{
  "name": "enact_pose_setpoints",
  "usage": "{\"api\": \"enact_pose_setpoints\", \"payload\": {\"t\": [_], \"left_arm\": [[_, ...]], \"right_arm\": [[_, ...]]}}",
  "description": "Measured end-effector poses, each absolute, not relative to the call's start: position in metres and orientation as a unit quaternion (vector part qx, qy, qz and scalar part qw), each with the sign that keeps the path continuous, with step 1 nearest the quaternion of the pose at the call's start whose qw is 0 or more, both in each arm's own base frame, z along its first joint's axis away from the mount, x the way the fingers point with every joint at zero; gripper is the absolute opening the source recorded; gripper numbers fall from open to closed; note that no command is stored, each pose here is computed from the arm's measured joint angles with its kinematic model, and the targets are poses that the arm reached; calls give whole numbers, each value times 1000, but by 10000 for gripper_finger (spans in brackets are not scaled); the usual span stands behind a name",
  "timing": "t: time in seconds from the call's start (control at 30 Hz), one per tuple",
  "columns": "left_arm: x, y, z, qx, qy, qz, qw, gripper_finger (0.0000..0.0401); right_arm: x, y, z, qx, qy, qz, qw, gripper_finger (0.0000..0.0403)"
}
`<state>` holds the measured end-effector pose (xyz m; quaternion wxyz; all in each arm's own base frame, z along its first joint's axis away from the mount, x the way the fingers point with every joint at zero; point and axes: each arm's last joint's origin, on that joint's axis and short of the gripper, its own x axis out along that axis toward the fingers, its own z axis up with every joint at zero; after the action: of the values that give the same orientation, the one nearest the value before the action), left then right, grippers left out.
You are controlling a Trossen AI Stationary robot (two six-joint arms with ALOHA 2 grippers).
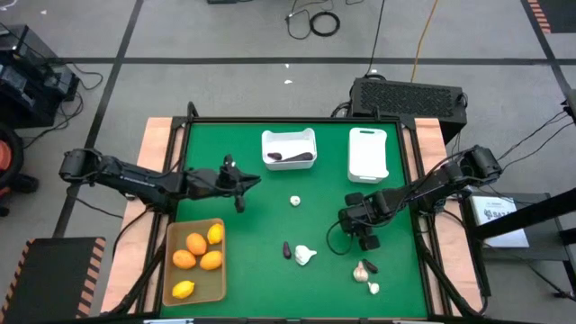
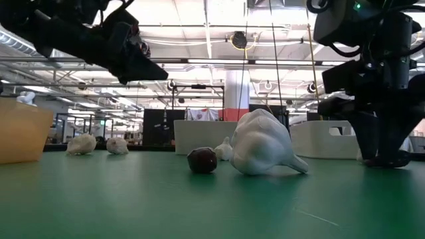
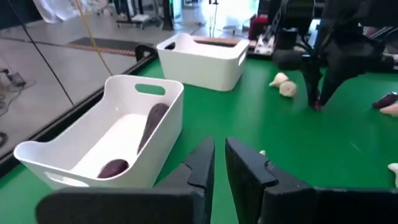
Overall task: Sort produce into baskets
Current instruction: Put the violet eggplant into the left white bin
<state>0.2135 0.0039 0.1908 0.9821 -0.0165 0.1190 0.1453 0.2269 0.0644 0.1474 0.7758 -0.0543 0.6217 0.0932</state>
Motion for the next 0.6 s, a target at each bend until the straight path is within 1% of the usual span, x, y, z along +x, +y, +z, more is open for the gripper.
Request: {"api": "enact_pose_setpoints", "payload": {"t": [0.13, 0.3, 0.4, 0.5, 0.6], "left_arm": [[212, 4, 189, -16, 108, 143, 984, 47], [212, 4, 189, -15, 110, 143, 983, 47], [212, 4, 189, -14, 110, 143, 983, 47], [212, 4, 189, -13, 110, 143, 983, 47], [212, 4, 189, -15, 110, 143, 983, 47]], "right_arm": [[236, 67, 155, -49, 598, 96, 794, 48], [258, 70, 184, -68, 547, 98, 829, 27], [274, 65, 208, -116, 505, 73, 852, 24], [291, 52, 232, -170, 458, 30, 872, 23], [306, 29, 254, -187, 409, -5, 893, 23]]}}
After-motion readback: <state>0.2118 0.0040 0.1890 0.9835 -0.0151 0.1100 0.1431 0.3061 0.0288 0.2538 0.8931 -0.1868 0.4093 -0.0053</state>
